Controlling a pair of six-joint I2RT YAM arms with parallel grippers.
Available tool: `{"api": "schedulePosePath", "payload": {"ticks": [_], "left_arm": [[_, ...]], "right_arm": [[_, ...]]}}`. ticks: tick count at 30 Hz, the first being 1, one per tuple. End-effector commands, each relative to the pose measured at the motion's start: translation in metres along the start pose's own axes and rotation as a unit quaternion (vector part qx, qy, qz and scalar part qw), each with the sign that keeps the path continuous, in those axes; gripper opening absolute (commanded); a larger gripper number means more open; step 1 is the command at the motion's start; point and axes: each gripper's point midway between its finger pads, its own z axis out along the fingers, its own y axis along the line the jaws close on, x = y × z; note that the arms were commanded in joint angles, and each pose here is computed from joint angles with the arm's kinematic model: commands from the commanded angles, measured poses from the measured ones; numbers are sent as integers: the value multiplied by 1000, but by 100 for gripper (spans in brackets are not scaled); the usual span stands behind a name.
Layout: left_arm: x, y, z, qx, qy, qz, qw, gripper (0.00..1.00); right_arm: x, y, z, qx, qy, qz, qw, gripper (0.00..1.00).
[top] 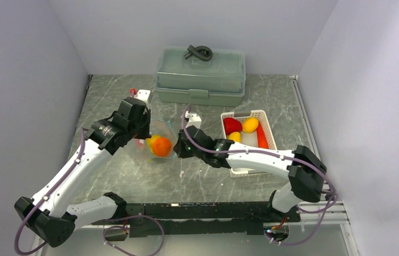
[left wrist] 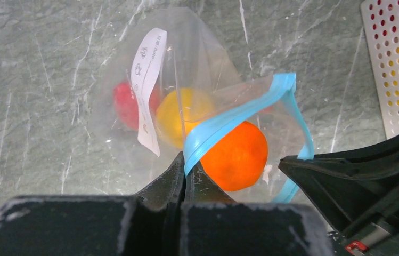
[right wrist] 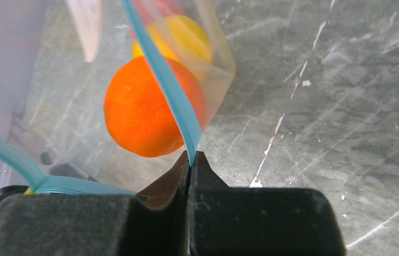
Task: Place the food in the zip-top bag and seal the zipper
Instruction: Adjust the zipper food storage bag at the center of the board.
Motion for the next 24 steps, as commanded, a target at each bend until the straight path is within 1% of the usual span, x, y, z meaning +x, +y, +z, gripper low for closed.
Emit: {"api": "schedulePosePath", "payload": {"ticks": [1, 3, 11, 19, 24], "left_arm": [[-6, -11, -16, 41, -11, 0, 999, 0], [-4, -13, -21, 50, -2, 3, 999, 0], [-10, -27, -54, 105, 2, 4, 994, 0], [-15, -39, -80, 149, 12, 5, 989, 0], [-17, -48, -94, 181, 11, 0, 983, 0]], "right_arm": [[-46, 27, -37, -33, -47, -45, 997, 0], [-52, 31, -46, -40, -49, -58, 996, 0], [-77, 41, -83, -53, -64, -99, 992, 0], [-106, 54, -116, -63, -82, -127, 987, 0], [-121, 56, -131, -54, -92, -137, 985, 0]]}}
